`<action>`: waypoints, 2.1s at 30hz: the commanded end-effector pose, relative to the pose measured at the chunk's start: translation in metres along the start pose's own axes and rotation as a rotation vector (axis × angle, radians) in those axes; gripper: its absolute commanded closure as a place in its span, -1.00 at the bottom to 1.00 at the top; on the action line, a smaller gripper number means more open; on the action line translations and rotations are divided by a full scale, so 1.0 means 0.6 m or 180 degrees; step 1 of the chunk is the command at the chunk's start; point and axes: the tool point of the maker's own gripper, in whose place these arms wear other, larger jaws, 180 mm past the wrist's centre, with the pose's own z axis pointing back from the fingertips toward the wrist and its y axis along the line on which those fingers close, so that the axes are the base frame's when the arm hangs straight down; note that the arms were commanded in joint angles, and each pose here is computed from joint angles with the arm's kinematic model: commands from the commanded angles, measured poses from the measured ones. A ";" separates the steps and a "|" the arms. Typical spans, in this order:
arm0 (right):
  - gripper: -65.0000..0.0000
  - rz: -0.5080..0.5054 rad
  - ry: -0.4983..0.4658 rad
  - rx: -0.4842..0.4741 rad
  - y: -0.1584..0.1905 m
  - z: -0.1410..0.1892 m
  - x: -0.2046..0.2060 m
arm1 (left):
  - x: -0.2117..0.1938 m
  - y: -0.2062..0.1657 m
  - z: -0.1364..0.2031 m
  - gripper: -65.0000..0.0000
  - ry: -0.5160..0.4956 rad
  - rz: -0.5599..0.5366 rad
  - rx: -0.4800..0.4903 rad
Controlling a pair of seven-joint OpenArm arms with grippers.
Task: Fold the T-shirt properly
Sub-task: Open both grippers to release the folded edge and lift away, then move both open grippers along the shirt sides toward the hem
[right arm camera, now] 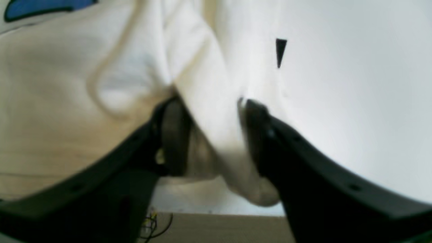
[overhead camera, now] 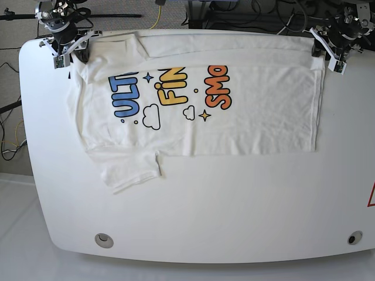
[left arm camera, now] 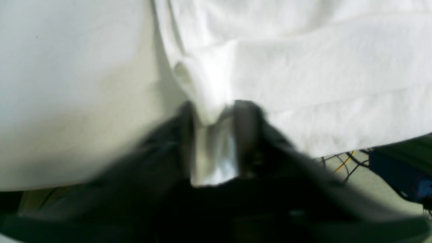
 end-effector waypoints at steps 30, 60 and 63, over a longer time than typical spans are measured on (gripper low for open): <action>-0.53 0.0529 -0.0502 -0.0425 -0.050 0.057 0.166 | 0.196 0.137 0.102 -0.25 -0.0811 -0.0291 0.1076; -0.52 0.0473 -0.0718 -0.0367 -0.043 0.046 0.209 | 0.246 0.102 0.092 -0.27 -0.1083 -0.0194 0.0849; -0.52 0.0466 -0.0782 -0.0384 -0.046 0.042 0.228 | 0.262 0.111 0.087 -0.26 -0.1158 -0.0117 0.0798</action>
